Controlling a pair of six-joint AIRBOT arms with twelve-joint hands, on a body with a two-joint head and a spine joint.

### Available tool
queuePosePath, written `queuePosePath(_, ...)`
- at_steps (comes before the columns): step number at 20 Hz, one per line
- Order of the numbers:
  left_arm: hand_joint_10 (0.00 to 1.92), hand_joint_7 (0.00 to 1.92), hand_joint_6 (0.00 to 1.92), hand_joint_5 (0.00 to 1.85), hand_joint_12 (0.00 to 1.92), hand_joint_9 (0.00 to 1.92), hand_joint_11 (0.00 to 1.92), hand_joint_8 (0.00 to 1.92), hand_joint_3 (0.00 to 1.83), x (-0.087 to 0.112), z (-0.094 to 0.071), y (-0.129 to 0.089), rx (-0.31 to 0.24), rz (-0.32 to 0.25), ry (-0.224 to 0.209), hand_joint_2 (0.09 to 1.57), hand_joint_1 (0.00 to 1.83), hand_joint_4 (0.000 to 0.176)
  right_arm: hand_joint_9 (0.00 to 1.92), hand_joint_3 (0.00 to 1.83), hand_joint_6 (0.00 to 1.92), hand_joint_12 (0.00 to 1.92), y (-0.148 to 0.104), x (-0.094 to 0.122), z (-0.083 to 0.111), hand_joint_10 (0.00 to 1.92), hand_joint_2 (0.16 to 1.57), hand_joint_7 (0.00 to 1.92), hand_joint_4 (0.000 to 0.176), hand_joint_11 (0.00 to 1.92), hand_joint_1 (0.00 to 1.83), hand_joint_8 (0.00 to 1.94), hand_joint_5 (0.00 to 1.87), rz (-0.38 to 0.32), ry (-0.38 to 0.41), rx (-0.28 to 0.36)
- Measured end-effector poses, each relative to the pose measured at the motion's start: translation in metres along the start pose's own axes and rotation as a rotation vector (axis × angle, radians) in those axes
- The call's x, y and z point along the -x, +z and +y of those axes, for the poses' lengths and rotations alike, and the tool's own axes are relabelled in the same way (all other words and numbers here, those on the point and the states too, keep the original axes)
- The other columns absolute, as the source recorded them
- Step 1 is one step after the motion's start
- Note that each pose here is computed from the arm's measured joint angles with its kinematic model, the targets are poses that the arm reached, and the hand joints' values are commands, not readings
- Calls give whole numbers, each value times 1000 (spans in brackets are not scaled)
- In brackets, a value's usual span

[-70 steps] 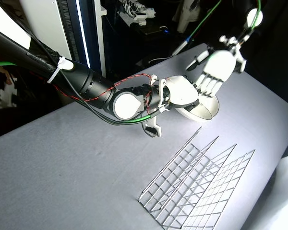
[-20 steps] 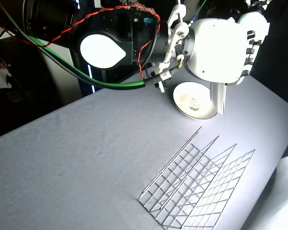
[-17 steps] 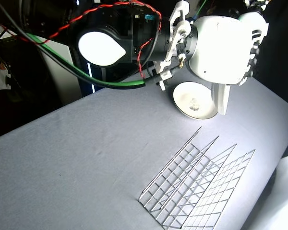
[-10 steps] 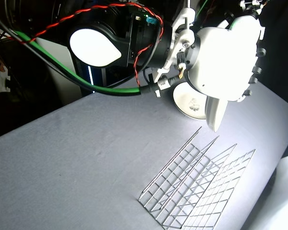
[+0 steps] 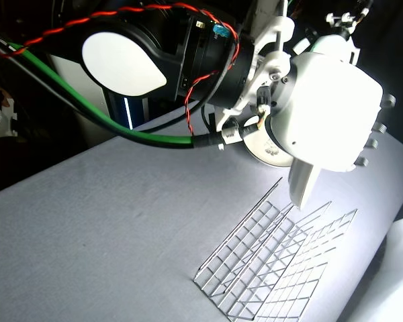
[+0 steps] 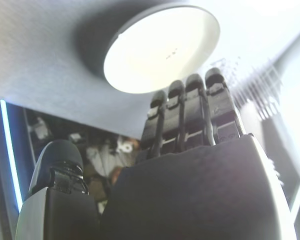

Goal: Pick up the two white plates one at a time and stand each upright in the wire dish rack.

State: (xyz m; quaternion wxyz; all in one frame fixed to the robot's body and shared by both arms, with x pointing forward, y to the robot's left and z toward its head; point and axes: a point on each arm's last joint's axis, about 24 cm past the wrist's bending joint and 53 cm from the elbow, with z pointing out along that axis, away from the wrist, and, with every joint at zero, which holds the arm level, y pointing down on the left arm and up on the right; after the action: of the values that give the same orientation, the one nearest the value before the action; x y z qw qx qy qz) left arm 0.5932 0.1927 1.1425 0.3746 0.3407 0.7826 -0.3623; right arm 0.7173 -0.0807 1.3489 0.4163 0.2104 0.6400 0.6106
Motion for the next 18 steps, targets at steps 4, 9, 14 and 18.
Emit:
queuePosePath(4,14,77,17,71,7,41,14,18,2,3,-5,5,-17,-23,-11,1148,0,0,985,0,1041,1452,-2,12,-5,930,1087,985,0,912,1490,802,922,-18,-2,-22)
queuePosePath(9,1,38,8,42,0,2,0,5,0,-8,-2,15,-15,7,-5,1140,0,0,1007,1,1059,1450,-15,35,-17,906,1086,988,0,916,1491,806,899,-54,-8,-62)
queuePosePath(14,3,48,5,49,0,13,0,5,0,-10,6,19,0,1,0,1141,0,0,973,2,1132,1079,-22,49,-39,1089,1112,961,0,907,1375,927,891,-76,-24,-119)
queuePosePath(18,0,38,0,46,0,4,0,0,7,-22,10,24,12,27,21,1160,0,0,982,0,1051,1462,-25,64,-53,959,1095,961,0,901,1485,860,898,-108,-18,-138)
